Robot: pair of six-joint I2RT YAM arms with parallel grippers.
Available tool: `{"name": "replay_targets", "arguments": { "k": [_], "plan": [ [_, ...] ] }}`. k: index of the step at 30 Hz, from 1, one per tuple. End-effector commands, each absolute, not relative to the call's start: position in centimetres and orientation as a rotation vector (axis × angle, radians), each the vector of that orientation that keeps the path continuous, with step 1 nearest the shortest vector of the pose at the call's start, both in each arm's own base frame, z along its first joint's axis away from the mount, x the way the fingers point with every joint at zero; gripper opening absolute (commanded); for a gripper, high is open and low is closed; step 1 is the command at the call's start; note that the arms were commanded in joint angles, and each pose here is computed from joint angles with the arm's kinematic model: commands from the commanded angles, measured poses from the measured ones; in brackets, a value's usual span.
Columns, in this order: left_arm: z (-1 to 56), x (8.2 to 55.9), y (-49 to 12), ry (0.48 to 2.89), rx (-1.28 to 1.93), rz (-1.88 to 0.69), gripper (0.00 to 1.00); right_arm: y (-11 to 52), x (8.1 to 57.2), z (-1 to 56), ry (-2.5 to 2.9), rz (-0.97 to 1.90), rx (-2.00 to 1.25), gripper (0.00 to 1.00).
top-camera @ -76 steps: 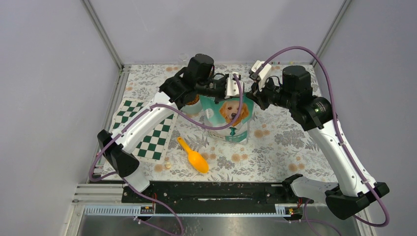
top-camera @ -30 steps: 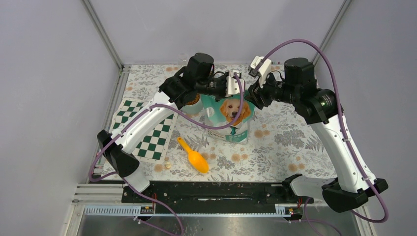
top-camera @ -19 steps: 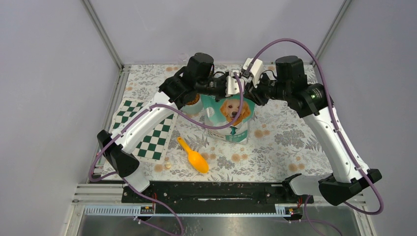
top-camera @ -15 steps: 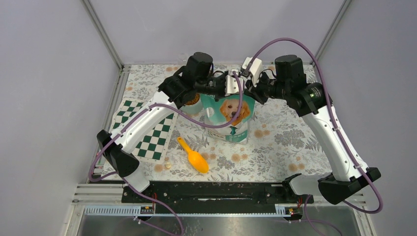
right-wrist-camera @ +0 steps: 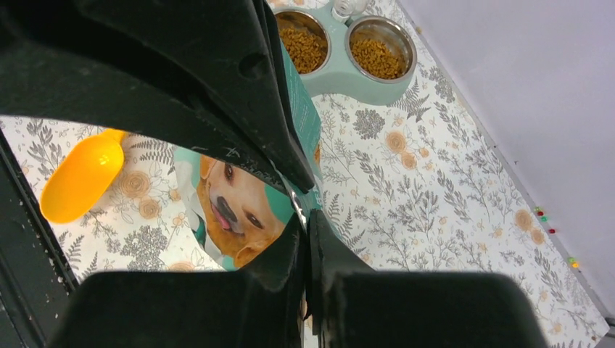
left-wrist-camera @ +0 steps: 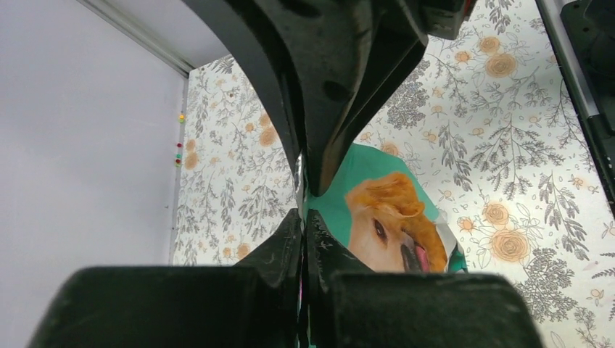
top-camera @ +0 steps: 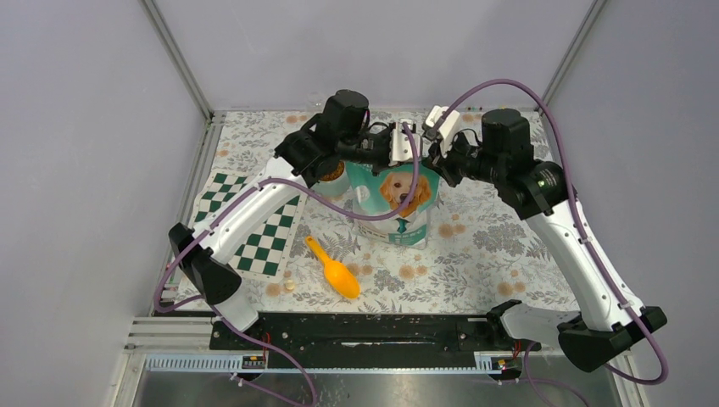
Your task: Serve the pet food
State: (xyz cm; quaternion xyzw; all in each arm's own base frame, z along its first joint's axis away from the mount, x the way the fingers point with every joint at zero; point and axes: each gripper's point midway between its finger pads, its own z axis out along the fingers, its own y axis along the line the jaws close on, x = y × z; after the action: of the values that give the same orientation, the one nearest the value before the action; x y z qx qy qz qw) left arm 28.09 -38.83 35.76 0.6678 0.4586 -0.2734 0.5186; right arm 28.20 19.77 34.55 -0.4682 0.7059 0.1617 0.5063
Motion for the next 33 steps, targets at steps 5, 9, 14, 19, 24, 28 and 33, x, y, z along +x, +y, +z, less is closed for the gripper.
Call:
{"name": "replay_targets", "arguments": {
  "k": [5,9,14,19,24,28,33],
  "plan": [
    [34.7,29.2,-36.8,1.143,1.681,-0.483,0.00,18.1,28.6,41.2,1.523,0.316,-0.879,0.00],
    [32.0,31.1,-32.9,1.290,1.743,-0.235,0.00,14.7,30.2,42.9,1.538,0.181,-0.615,0.00],
    [28.8,33.2,-26.0,1.532,1.810,0.079,0.00,11.1,30.0,45.0,1.468,0.078,-0.395,0.00],
    [27.9,34.2,-21.1,1.675,1.791,0.219,0.00,9.2,29.6,45.9,1.431,0.015,-0.314,0.00],
    [27.5,35.6,-16.7,1.772,1.720,0.358,0.00,7.8,29.3,46.8,1.407,-0.030,-0.253,0.00],
    [27.5,36.7,-13.5,1.828,1.658,0.441,0.00,7.6,28.9,47.2,1.390,-0.035,-0.257,0.00],
    [28.0,37.6,-9.7,1.882,1.569,0.504,0.00,7.3,28.8,47.2,1.388,-0.054,-0.258,0.00]
  ]
}}
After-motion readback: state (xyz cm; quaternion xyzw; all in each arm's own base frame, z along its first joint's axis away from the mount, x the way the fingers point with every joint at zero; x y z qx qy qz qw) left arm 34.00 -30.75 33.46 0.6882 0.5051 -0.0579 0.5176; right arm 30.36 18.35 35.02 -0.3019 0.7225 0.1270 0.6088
